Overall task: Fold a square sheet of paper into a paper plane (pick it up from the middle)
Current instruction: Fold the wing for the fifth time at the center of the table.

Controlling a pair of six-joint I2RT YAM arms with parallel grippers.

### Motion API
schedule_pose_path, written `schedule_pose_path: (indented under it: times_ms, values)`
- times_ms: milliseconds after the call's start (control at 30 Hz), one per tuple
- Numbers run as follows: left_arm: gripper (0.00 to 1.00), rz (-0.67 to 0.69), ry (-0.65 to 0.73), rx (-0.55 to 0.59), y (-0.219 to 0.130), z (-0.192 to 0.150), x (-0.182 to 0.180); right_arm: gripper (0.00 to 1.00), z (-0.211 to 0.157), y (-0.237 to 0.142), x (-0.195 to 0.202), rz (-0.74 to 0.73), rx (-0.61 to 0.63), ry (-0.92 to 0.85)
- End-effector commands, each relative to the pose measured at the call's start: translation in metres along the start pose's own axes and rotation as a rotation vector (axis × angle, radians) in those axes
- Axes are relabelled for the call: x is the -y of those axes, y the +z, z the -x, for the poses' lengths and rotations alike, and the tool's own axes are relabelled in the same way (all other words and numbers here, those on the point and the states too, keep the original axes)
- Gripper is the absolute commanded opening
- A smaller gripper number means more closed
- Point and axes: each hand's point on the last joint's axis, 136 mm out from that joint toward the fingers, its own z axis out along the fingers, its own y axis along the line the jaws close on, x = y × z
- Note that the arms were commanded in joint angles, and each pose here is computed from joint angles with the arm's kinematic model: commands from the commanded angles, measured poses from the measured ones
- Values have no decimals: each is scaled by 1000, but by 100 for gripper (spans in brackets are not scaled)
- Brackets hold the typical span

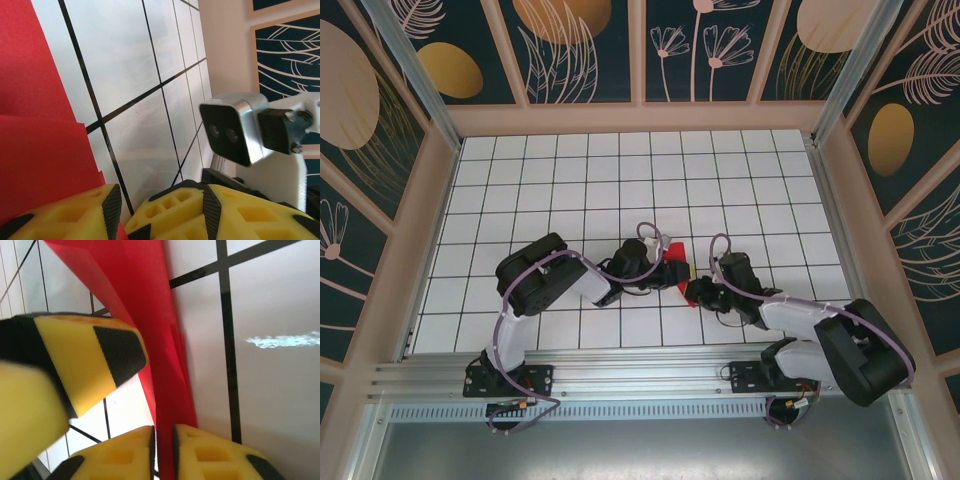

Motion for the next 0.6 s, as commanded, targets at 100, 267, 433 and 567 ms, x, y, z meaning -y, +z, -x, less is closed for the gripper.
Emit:
schedule_pose_path:
  times_ms: [100,267,433,567]
  values:
    - [49,133,-19,-26,0,-9,-42,27,8,-17,-2,-49,39,15]
    - [49,129,-15,-32,0,-10,-41,26,4,-14,-5,-32,7,22]
    - [49,130,-17,-36,1,-10,-42,18,3,-11,4,-71,0,24]
    - [49,131,-18,-38,1,-11,-43,11,-3,-10,15,-111,-17,31]
